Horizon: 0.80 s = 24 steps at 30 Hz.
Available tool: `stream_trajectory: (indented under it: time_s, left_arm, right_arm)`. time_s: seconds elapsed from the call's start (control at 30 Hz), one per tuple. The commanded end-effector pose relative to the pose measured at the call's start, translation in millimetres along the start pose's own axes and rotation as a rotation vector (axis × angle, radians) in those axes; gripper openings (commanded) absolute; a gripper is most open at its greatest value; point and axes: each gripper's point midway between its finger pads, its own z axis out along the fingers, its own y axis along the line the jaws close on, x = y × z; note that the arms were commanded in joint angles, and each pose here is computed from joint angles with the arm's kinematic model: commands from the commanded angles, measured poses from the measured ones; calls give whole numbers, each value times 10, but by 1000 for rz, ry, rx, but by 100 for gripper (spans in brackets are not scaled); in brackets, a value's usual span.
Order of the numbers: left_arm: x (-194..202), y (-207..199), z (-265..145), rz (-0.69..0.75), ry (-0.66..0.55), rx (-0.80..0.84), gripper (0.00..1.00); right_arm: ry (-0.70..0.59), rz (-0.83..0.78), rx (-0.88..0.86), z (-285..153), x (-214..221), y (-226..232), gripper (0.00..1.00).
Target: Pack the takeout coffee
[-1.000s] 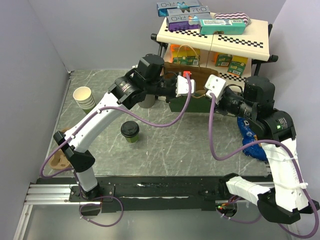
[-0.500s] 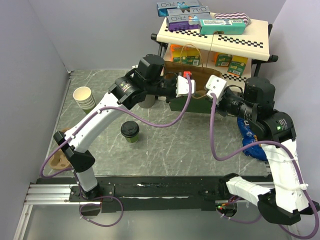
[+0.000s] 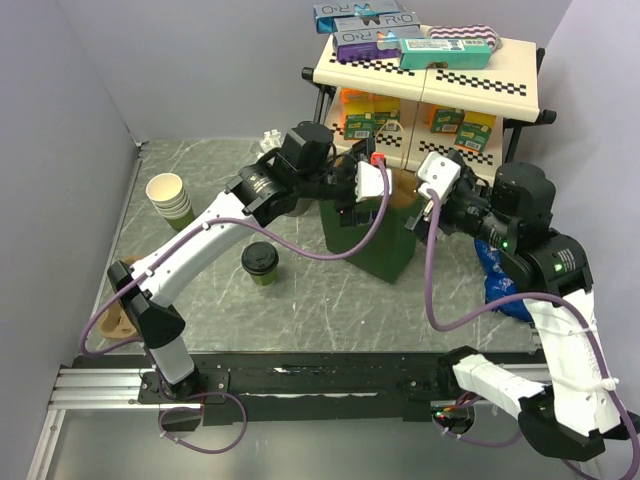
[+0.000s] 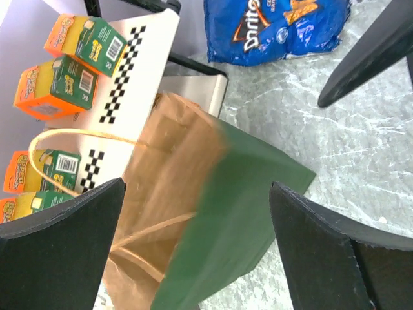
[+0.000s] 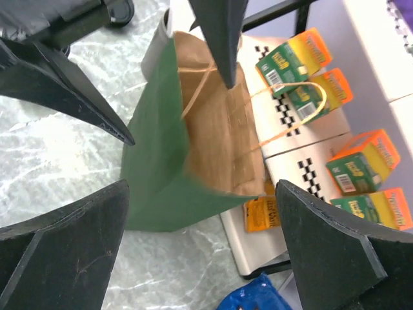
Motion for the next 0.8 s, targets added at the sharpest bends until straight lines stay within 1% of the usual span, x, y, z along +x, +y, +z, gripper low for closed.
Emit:
stream_trajectory:
  time_s: [0.0, 0.2, 0.3, 0.33, 0.37, 0.43, 0.47, 0.5, 0.57, 0.6, 0.63, 0.73, 0.77]
  left_arm:
    - [-358, 169, -219, 61, -73, -89, 99]
    - [-454, 243, -303, 68, -92, -132, 99]
    - [-492, 412, -512, 38, -63, -248, 99]
    - [-476, 423, -643, -1, -44, -285, 99]
    - [-337, 495, -758, -43, 9, -339, 99]
    - [-87, 370, -942, -133, 76, -324, 99]
    - [222, 243, -1053, -194, 176, -295, 99]
    - [397, 152, -1117, -224, 234, -287, 99]
    - [947, -217, -1288, -326, 418, -251, 99]
    - [1116, -384, -1344, -348, 480, -216, 99]
    - [1376, -611, -1399, -367, 557, -164, 99]
    - [1829, -959, -1562, -434, 689, -116, 99]
    - [1919, -975, -1592, -450, 712, -129, 99]
  right_arm:
    - [-54, -7, 68, -61, -144, -129, 100]
    - [-61, -1, 58, -26, -146, -115, 100]
    - [-62, 14, 56, -35, -143, -99, 100]
    - [-65, 28, 58, -40, -139, -87, 100]
    - [-67, 38, 62, -43, -133, -83, 100]
    - [-65, 50, 58, -50, -83, -32, 100]
    - [-66, 57, 49, -52, -67, 2, 100]
    - [-70, 61, 46, -72, -63, 27, 100]
    - [-56, 84, 13, -53, -6, 111, 100]
    - [-54, 97, -2, -52, 7, 151, 100]
    - [-47, 114, -12, -42, 39, 186, 100]
    - [-46, 154, -61, -23, 95, 327, 100]
    - [-46, 164, -74, -23, 106, 362, 100]
